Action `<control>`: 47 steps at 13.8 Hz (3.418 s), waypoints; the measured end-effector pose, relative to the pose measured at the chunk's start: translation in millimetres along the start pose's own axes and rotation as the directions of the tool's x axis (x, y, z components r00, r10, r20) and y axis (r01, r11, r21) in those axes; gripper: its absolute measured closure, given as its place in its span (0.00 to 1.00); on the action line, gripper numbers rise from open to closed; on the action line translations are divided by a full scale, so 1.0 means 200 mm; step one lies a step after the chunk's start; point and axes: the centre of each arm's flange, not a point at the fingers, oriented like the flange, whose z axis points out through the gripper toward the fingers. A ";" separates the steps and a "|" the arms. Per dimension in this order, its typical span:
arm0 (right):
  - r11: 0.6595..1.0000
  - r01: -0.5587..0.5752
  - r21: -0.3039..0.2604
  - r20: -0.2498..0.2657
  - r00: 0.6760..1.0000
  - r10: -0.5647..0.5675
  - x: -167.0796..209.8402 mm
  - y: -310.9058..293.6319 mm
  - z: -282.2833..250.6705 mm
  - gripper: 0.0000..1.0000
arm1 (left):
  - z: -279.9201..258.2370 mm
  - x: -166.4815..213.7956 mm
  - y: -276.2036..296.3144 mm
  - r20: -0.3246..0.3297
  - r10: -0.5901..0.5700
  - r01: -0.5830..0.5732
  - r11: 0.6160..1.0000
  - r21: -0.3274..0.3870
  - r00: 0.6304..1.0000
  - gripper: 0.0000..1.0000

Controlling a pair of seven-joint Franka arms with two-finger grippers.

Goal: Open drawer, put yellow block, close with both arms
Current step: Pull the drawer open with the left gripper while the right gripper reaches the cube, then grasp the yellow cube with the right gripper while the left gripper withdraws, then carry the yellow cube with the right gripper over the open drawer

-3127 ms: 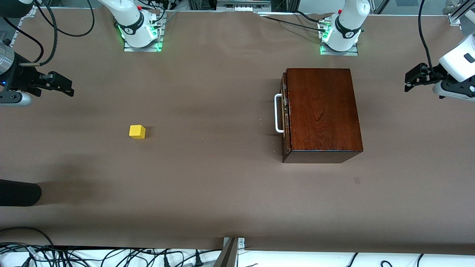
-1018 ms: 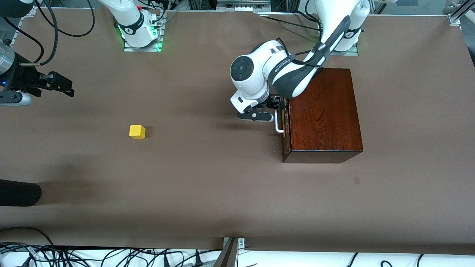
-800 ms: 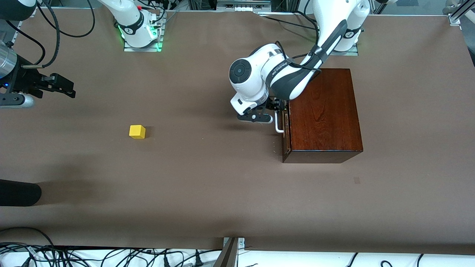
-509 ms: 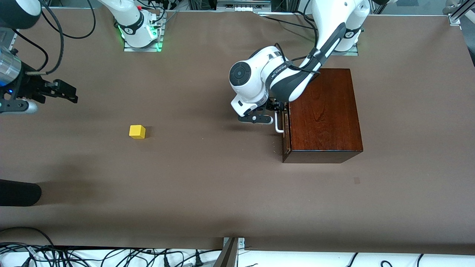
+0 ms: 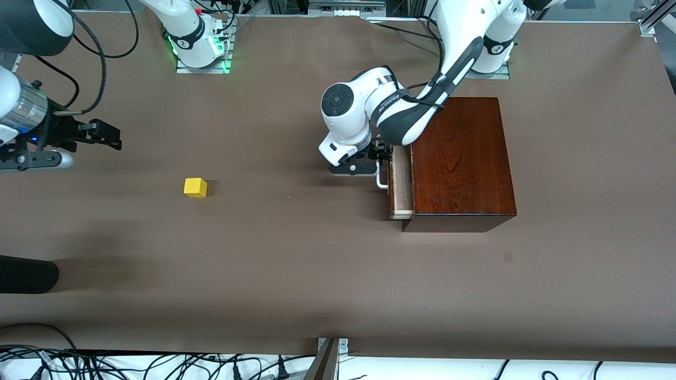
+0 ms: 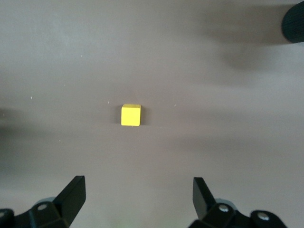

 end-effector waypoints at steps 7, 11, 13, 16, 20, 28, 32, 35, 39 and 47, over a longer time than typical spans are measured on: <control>1.000 0.026 0.006 0.039 0.999 -0.026 0.17 -0.10 0.57 0.00 | -0.01 -0.07 0.10 -0.039 0.037 -0.037 0.999 0.009 0.999 0.00; 1.000 0.031 0.006 -0.003 1.000 -0.031 0.17 -0.12 0.83 0.00 | -0.05 -0.15 0.20 -0.061 0.060 -0.061 0.998 -0.017 0.996 0.00; 0.999 0.038 0.005 -0.024 0.999 -0.037 0.16 -0.15 0.96 0.00 | -0.12 -0.20 0.28 -0.081 0.069 -0.074 0.996 -0.055 0.994 0.00; 0.999 0.013 0.041 -0.026 1.000 -0.012 0.16 -0.16 1.16 0.00 | -0.15 -0.25 0.34 -0.088 0.080 -0.085 0.995 -0.057 0.993 0.00; 0.999 -0.006 0.051 -0.046 0.999 0.009 0.15 -0.16 1.39 0.00 | -0.17 -0.25 0.34 -0.087 0.076 -0.081 0.995 -0.059 0.993 0.00; 0.999 -0.020 0.035 -0.097 0.995 0.023 0.05 -0.14 1.74 0.02 | -0.89 -0.04 -0.03 -0.040 -0.096 0.093 0.993 -0.068 0.995 0.00; 0.999 -0.021 0.035 -0.095 0.995 0.024 0.05 -0.14 1.76 0.35 | -1.09 0.17 -0.56 -0.009 -0.203 0.203 0.979 -0.023 0.979 0.00; 0.999 -0.022 0.035 -0.095 0.995 0.025 0.05 -0.14 1.76 0.44 | -1.13 0.32 -0.98 0.031 -0.116 0.116 0.993 0.003 0.993 0.00; 0.999 0.023 0.048 -0.106 0.994 -0.018 0.07 -0.26 1.68 0.44 | -1.11 0.50 -1.55 0.102 -0.006 0.016 0.995 -0.097 0.995 0.00; 0.925 0.375 0.055 -0.179 0.915 -0.361 0.08 -0.99 1.19 0.44 | -1.19 0.34 -2.56 -0.085 0.066 -0.079 0.983 -0.163 0.994 0.00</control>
